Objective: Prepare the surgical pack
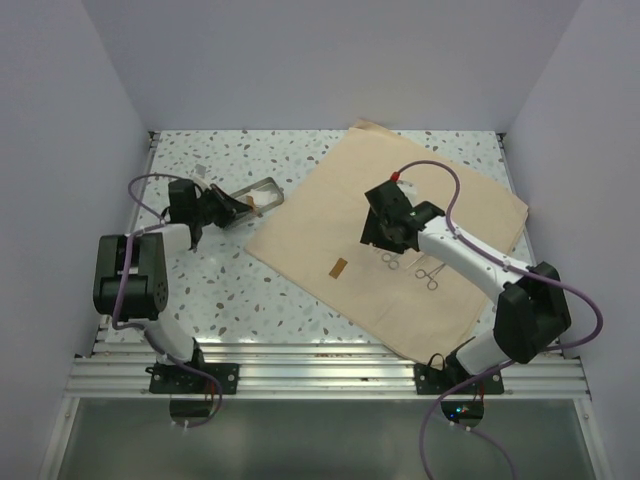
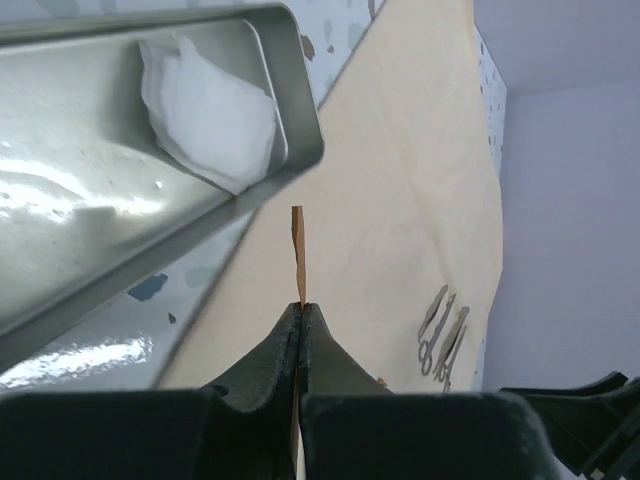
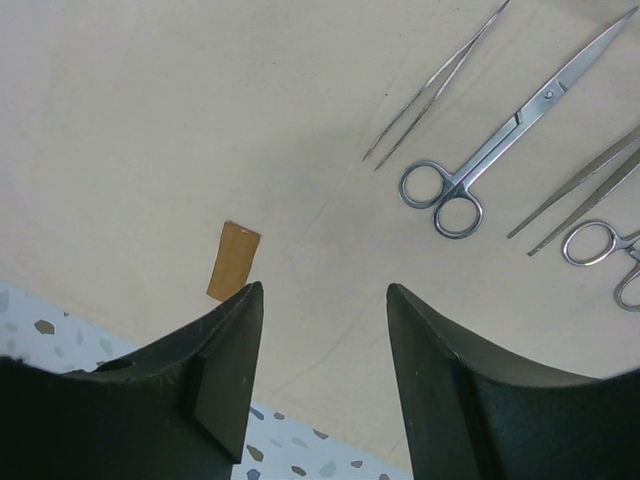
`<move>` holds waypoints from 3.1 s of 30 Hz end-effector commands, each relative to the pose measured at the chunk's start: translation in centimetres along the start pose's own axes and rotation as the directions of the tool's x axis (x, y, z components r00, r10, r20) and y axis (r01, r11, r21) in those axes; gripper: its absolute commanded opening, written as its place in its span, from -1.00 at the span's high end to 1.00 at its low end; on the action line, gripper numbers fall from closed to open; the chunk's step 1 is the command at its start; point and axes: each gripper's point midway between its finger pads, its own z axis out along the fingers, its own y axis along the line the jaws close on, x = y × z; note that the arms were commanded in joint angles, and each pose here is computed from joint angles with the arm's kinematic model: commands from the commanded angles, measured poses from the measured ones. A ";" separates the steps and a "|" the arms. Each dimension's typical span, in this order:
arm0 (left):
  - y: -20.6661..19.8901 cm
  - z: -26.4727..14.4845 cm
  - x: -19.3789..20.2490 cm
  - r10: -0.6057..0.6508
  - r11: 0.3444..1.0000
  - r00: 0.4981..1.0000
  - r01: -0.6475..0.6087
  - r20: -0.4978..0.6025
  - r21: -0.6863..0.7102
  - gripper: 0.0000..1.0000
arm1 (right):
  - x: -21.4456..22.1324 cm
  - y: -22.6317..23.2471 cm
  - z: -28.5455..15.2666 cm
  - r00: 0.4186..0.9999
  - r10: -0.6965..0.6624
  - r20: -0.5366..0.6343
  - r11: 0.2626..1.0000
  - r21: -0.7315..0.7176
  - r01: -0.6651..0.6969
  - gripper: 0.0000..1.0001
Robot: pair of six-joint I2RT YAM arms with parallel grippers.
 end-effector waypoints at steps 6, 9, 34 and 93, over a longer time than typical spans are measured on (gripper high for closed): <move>1.9 2.0 -3.1 0.021 0.997 1.000 -0.020 0.012 -0.071 1.00 | -0.3 0.8 0.7 1.000 -0.017 0.000 0.999 -0.041 0.017 -0.14; 3.1 2.3 -3.5 0.012 0.994 1.000 -0.010 0.015 -0.112 1.00 | -0.2 1.0 1.1 1.000 -0.018 -0.011 0.999 -0.047 0.018 -0.14; 3.7 2.0 -5.7 -0.020 0.994 0.996 0.029 0.083 -0.109 0.22 | 0.9 2.7 3.2 0.997 -0.003 -0.078 0.998 -0.064 -0.002 -0.13; -4.2 -8.0 7.4 0.253 0.967 0.967 -0.253 0.017 0.037 -0.25 | 8.5 5.9 8.2 0.980 0.163 -0.114 0.960 0.249 -0.131 0.24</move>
